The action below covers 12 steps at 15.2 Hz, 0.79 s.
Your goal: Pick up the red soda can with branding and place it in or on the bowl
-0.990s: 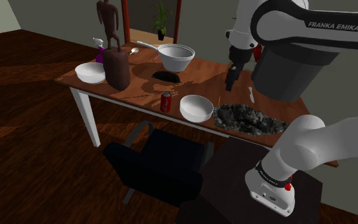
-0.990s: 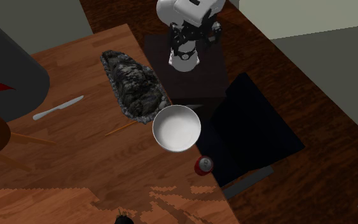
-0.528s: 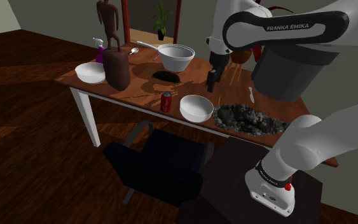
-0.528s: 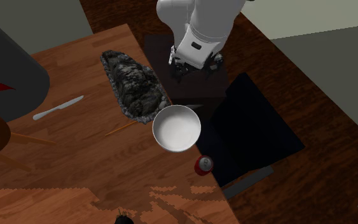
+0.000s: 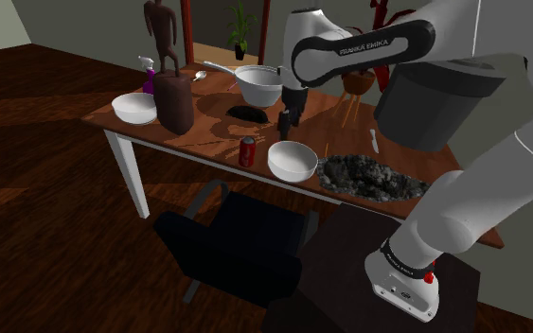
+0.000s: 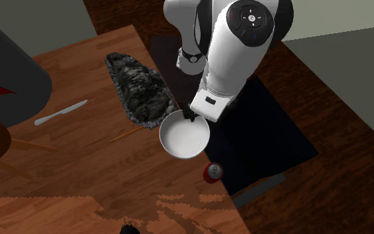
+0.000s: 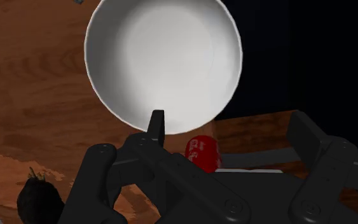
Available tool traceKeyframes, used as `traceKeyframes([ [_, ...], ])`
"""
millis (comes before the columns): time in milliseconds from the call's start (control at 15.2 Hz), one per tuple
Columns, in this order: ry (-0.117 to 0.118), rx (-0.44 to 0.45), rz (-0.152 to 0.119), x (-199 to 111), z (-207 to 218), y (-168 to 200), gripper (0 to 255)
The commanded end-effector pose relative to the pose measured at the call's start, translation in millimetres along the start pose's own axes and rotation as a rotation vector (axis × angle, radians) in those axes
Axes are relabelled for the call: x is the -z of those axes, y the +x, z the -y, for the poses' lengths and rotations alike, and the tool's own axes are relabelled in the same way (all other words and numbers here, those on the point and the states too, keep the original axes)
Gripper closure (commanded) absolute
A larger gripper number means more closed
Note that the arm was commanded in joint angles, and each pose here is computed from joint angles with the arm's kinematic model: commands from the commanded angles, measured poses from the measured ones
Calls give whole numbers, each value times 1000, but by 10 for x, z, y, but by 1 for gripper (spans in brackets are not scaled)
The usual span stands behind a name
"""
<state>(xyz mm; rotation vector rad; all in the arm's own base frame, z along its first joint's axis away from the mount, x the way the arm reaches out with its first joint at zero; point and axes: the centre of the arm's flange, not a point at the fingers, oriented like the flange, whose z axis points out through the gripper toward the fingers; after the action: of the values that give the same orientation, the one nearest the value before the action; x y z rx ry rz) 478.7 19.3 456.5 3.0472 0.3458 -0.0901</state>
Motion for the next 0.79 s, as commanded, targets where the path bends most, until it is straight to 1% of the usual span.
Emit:
traceKeyframes([
  [0, 9, 8, -3, -128, -52, 269, 0],
  [726, 56, 49, -17, -777, -114, 1549, 0],
])
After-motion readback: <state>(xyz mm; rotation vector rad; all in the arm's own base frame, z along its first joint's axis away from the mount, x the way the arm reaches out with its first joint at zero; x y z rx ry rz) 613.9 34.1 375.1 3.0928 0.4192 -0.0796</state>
